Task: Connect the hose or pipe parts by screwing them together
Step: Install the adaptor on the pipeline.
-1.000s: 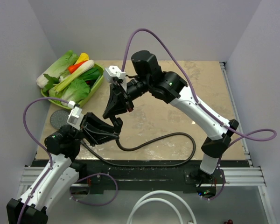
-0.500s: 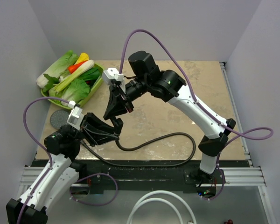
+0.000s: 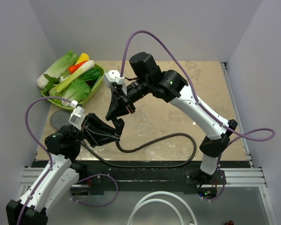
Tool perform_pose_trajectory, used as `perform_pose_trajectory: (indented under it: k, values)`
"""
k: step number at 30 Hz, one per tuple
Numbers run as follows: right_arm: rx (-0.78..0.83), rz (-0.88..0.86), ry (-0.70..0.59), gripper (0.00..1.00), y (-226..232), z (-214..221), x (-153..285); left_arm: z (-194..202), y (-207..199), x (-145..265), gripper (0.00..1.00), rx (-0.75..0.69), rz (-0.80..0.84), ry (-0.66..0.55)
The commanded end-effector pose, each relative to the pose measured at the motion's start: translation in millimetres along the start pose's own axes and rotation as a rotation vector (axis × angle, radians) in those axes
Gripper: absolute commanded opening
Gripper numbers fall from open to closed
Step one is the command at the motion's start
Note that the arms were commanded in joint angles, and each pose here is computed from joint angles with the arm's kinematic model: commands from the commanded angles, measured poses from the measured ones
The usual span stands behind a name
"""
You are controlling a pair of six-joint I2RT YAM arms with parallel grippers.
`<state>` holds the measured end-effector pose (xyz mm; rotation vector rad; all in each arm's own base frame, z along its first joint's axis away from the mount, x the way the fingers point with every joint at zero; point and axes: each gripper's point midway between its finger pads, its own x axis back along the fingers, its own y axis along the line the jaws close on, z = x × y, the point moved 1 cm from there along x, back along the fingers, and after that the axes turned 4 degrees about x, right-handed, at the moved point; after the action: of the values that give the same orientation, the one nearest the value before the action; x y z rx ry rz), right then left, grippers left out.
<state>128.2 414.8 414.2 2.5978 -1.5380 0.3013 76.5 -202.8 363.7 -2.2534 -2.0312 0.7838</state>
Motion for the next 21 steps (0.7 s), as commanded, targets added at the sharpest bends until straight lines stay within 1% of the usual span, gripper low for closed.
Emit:
perform_pose_trajectory:
  k: [1, 5, 6, 7, 8, 9, 10, 11, 12, 14, 16, 21]
  values:
    - [-0.019, 0.064, 0.063, 0.0, 7.8, 5.9, 15.2, -37.8, -29.3, -7.6, 0.0, -0.168, 0.054, -0.115]
    - [0.001, 0.137, 0.068, 0.0, 2.2, 1.5, 22.7, -37.6, -30.3, -7.4, 0.0, -0.17, 0.056, -0.116]
    - [0.047, 0.212, 0.055, 0.0, -9.9, -7.5, 27.8, -37.2, -29.7, -7.2, 0.0, -0.169, 0.055, -0.117]
    - [0.025, 0.261, 0.048, 0.03, -16.7, -7.8, 29.6, -36.4, -28.7, -7.1, 0.0, -0.165, 0.054, -0.115]
    - [0.06, 0.329, 0.013, 0.19, -16.1, -24.6, 40.8, -35.7, -27.9, -6.9, 0.0, -0.164, 0.052, -0.115]
    - [0.112, 0.437, -0.037, 0.53, -30.5, -43.1, 49.7, -34.9, -27.0, -6.5, 0.0, -0.166, 0.05, -0.116]
    - [0.107, 0.476, -0.042, 0.59, -36.0, -37.6, 51.5, -34.1, -25.8, -6.2, 0.0, -0.163, 0.045, -0.113]
    - [0.158, 0.527, -0.092, 0.73, -25.0, -58.0, 66.1, -33.2, -24.8, -5.9, 0.0, -0.161, 0.042, -0.112]
    - [0.162, 0.606, -0.124, 0.83, -35.5, -58.4, 71.8, -32.8, -23.8, -5.7, 0.0, -0.165, 0.038, -0.112]
    - [0.194, 0.641, -0.166, 0.95, -28.2, -67.8, 81.9, -32.7, -21.9, -5.2, 0.0, -0.164, 0.029, -0.113]
    - [0.19, 0.652, -0.191, 0.98, -20.4, -67.7, 87.0, -31.6, -19.5, -5.0, 0.0, -0.166, 0.022, -0.11]
    - [0.173, 0.558, -0.245, 0.99, 3.5, -54.0, 77.3, -30.2, -14.2, -4.8, 0.0, -0.179, 0.008, -0.106]
